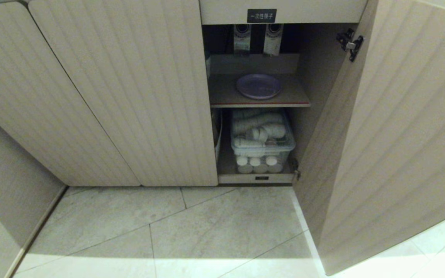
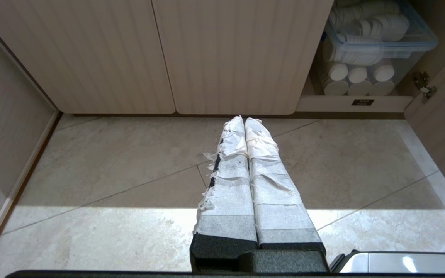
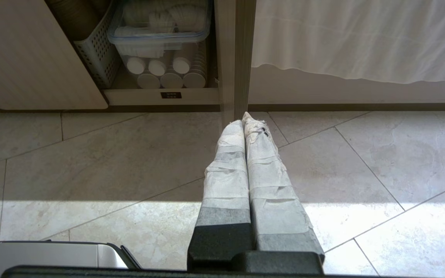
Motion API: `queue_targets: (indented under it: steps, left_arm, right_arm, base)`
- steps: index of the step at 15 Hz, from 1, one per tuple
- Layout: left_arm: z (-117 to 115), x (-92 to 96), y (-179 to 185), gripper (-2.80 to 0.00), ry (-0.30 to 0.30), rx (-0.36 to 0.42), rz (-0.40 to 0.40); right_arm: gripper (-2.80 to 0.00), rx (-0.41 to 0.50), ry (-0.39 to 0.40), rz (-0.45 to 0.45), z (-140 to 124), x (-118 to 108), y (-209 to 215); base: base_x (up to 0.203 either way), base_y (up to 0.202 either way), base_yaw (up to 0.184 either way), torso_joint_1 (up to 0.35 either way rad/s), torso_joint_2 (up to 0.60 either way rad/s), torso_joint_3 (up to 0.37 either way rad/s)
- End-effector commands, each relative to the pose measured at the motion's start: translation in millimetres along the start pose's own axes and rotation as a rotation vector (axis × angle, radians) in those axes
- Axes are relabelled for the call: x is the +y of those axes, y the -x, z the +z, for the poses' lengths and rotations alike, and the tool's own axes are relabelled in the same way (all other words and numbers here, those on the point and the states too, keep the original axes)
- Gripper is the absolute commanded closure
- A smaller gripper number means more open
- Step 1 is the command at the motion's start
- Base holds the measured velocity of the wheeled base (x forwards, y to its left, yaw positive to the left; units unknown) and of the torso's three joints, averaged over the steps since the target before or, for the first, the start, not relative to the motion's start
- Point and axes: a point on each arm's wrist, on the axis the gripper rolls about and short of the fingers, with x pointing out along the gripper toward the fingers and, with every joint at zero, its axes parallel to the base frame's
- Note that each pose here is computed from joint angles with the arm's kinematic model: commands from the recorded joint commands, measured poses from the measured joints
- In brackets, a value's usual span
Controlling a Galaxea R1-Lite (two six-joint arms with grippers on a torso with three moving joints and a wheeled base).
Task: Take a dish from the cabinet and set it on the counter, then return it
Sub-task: Take the plate from the cabinet
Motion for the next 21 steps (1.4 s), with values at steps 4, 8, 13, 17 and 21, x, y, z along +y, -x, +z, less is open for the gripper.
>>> queue_targets:
  steps: [4, 8, 13, 17, 21]
  left_arm:
    - [0.0, 0.0, 0.0, 0.0, 0.0, -0.001, 0.0]
    - [0.0, 0.0, 0.0, 0.0, -0.001, -0.001, 0.0]
    - [0.0, 0.0, 0.0, 0.0, 0.0, -0.001, 0.0]
    - [0.0, 0.0, 0.0, 0.0, 0.0, -0.001, 0.0]
    - [0.0, 0.0, 0.0, 0.0, -0.001, -0.001, 0.0]
  right_arm:
    - [0.0, 0.0, 0.0, 0.0, 0.1, 0.0, -0.1]
    - [0.0, 0.001, 0.0, 0.0, 0.1, 0.0, -0.1]
    - [0.0, 0.001, 0.0, 0.0, 0.1, 0.0, -0.1]
    - [0.0, 0.001, 0.0, 0.0, 0.1, 0.0, -0.1]
    - [0.0, 0.001, 0.0, -0.001, 0.1, 0.0, -0.1]
  base:
    - [0.0, 0.0, 0.0, 0.0, 0.0, 0.0]
    - [0.0, 0.0, 0.0, 0.0, 0.0, 0.0]
    - [0.0, 0.0, 0.0, 0.0, 0.0, 0.0]
    - [0.0, 0.0, 0.0, 0.0, 0.0, 0.0]
    - [0.0, 0.0, 0.0, 0.0, 0.0, 0.0]
